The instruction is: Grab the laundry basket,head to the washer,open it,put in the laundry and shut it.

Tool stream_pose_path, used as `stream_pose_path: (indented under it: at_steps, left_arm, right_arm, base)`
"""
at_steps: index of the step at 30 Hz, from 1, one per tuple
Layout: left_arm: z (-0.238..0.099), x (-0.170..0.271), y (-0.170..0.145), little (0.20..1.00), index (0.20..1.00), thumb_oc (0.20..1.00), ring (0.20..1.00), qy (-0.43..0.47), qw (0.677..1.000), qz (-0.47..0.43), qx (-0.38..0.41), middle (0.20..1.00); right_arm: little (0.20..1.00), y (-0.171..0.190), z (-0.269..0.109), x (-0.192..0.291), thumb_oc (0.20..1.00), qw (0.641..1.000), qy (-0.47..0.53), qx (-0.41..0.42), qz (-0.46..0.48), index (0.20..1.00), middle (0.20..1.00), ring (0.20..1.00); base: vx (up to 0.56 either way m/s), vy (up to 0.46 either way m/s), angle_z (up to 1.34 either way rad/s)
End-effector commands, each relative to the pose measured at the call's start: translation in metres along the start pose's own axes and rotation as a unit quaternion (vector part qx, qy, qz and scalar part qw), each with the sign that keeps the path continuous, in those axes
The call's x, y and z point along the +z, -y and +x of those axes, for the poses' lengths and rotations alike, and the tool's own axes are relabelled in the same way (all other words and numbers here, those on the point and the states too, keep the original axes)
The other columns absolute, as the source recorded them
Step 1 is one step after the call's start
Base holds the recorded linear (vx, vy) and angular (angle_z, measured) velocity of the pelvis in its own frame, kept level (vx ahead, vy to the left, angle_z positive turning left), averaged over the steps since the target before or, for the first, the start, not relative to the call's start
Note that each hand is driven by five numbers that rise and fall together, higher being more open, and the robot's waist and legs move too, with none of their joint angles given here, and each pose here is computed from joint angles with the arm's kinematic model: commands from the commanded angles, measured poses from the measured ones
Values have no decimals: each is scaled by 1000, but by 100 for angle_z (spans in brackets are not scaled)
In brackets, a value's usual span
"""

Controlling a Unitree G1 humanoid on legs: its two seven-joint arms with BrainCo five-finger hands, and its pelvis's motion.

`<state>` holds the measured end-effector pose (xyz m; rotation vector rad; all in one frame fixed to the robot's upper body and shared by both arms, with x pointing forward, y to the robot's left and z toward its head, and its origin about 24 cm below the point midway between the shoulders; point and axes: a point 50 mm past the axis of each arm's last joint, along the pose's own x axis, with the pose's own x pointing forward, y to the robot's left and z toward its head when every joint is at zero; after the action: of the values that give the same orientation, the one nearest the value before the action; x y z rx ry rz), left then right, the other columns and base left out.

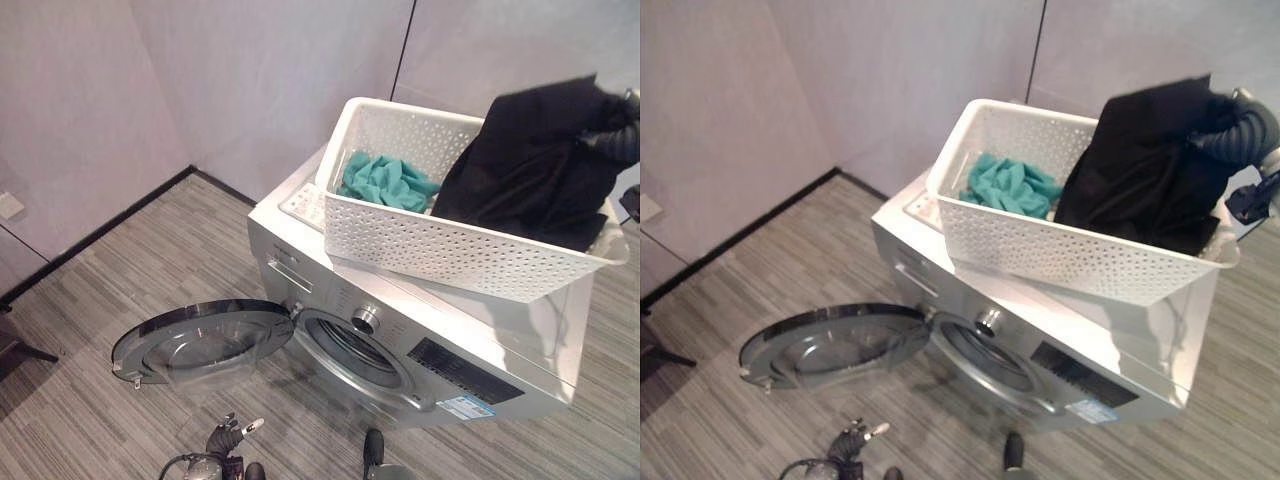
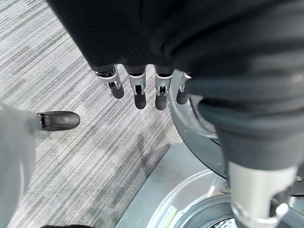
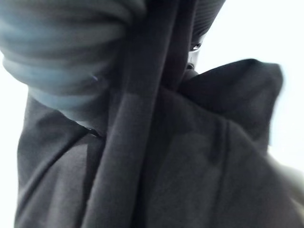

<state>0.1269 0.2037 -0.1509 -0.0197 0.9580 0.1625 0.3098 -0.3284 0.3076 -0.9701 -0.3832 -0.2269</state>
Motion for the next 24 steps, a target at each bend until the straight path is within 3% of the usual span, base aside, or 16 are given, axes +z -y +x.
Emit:
stream_pose_path:
  at_steps: [1,6,17,24]
  left_arm:
    - [5,10,-10,1000,1000,1000,1000,-1,998,55,25,1000]
    - [6,13,-4,1000,1000,1000,1000,3,997,68,27,1000]
    - [5,8,7,1000,1000,1000,1000,0,994,108,13,1000]
    - [4,6,7,1000,1000,1000,1000,-2,995,101,19,1000]
  right_arm:
    - [200,38,10,41,200,979,97,-172,52,200,200,200]
    - [200,46,3,53,200,949,133,-273,89,200,200,200]
    - [200,57,-29,56,200,902,153,-402,43,200,200,200]
    - [200,55,-30,58,200,903,157,-397,49,200,200,200]
  base:
    - [18,62,1]
    - [3,51,5]
    - [-11,53,7]
    - [-9,30,2]
